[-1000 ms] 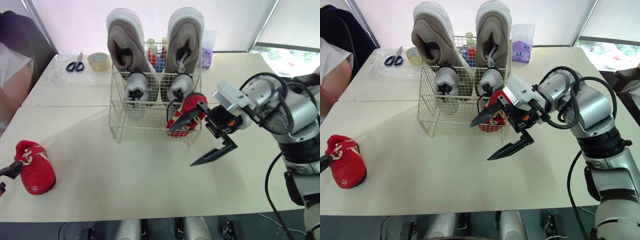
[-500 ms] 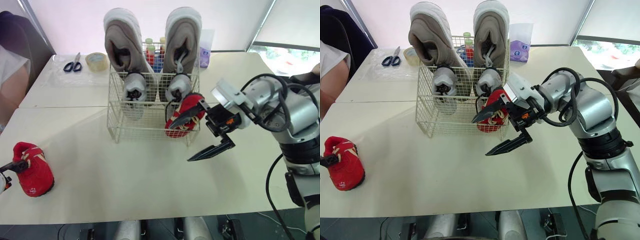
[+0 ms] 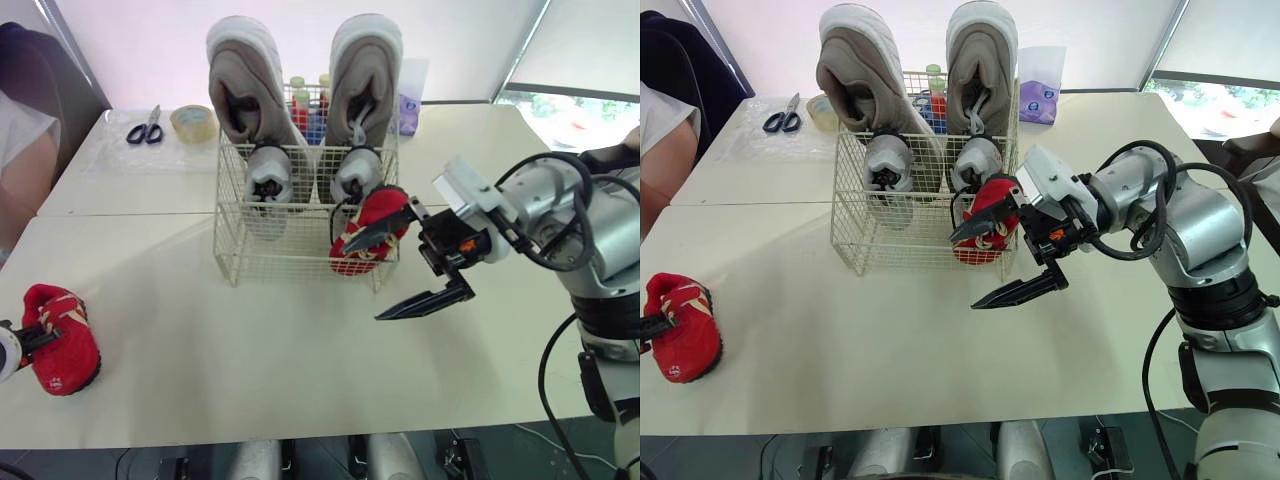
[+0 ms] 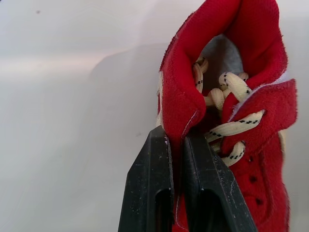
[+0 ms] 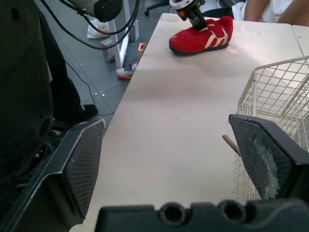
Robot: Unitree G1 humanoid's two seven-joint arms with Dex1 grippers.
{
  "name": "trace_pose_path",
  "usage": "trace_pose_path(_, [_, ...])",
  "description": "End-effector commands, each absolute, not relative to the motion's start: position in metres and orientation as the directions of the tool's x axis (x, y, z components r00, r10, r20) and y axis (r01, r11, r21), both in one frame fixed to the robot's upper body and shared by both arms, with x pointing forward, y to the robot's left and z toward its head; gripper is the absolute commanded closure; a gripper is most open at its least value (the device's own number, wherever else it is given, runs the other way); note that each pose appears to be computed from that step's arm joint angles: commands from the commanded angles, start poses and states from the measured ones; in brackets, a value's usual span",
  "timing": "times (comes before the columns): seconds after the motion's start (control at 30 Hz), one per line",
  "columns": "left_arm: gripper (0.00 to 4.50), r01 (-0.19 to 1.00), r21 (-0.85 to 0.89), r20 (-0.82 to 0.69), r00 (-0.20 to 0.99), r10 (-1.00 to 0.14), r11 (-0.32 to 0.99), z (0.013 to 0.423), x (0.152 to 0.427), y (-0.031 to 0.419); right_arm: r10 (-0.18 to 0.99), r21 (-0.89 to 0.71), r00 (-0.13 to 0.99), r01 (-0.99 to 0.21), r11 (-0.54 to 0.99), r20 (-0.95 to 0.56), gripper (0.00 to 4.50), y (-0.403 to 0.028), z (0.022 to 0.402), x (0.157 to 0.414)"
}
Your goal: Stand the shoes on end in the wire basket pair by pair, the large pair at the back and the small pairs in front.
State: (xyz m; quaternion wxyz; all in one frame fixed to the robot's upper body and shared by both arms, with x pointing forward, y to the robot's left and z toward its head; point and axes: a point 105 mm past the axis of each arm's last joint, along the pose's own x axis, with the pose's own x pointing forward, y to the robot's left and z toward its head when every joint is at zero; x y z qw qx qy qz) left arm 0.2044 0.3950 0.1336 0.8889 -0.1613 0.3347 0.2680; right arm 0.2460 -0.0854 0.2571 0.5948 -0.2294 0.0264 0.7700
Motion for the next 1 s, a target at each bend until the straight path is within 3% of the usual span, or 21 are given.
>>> trace_pose_path(0.03, [4.38, -0.625, -0.104, -0.639, 0.638, 0.429, 0.774, 0.151, 0.201, 0.406, 0.91, -0.279, -0.173, -0.915, -0.29, -0.378, 0.0, -0.086, 0.266, 0.243])
trace_pose_path(0.17, [4.38, -0.607, -0.154, -0.491, 0.732, 0.473, 0.78, 0.193, 0.213, 0.406, 0.909, -0.286, -0.162, -0.915, -0.284, -0.384, 0.0, -0.086, 0.266, 0.247])
trace_pose_path(0.4, [4.38, -0.577, -0.151, -0.342, 0.792, 0.505, 0.803, 0.229, 0.218, 0.399, 0.911, -0.29, -0.164, -0.914, -0.285, -0.378, 0.0, -0.085, 0.267, 0.252])
trace_pose_path(0.47, [4.38, -0.512, -0.171, -0.18, 0.856, 0.484, 0.842, 0.255, 0.227, 0.387, 0.921, -0.29, -0.162, -0.917, -0.272, -0.353, 0.0, -0.085, 0.272, 0.255])
trace_pose_path(0.5, [4.38, -0.463, -0.131, -0.015, 0.885, 0.465, 0.876, 0.281, 0.229, 0.375, 0.933, -0.287, -0.155, -0.924, -0.254, -0.325, 0.0, -0.085, 0.278, 0.256])
trace_pose_path(0.6, [4.38, -0.205, -0.104, 0.307, 0.924, 0.228, 0.973, 0.326, 0.229, 0.321, 0.958, -0.257, -0.15, -0.943, -0.213, -0.246, 0.0, -0.088, 0.294, 0.256])
trace_pose_path(0.73, [4.38, 0.095, -0.09, 0.505, 0.862, -0.037, 0.991, 0.349, 0.23, 0.262, 0.963, -0.229, -0.13, -0.955, -0.186, -0.238, 0.0, -0.091, 0.294, 0.25])
trace_pose_path(0.8, [4.38, 0.16, -0.075, 0.532, 0.841, -0.096, 0.984, 0.352, 0.233, 0.246, 0.964, -0.228, -0.104, -0.96, -0.162, -0.246, 0.0, -0.094, 0.293, 0.252])
trace_pose_path(0.9, [4.38, 0.287, 0.079, 0.478, 0.829, -0.289, 0.955, 0.343, 0.248, 0.2, 0.97, -0.223, -0.038, -0.97, -0.094, -0.242, 0.0, -0.104, 0.298, 0.257])
trace_pose_path(1.0, [4.38, 0.332, 0.098, 0.481, 0.81, -0.337, 0.938, 0.337, 0.255, 0.181, 0.968, -0.217, 0.004, -0.975, -0.053, -0.251, 0.0, -0.111, 0.3, 0.259])
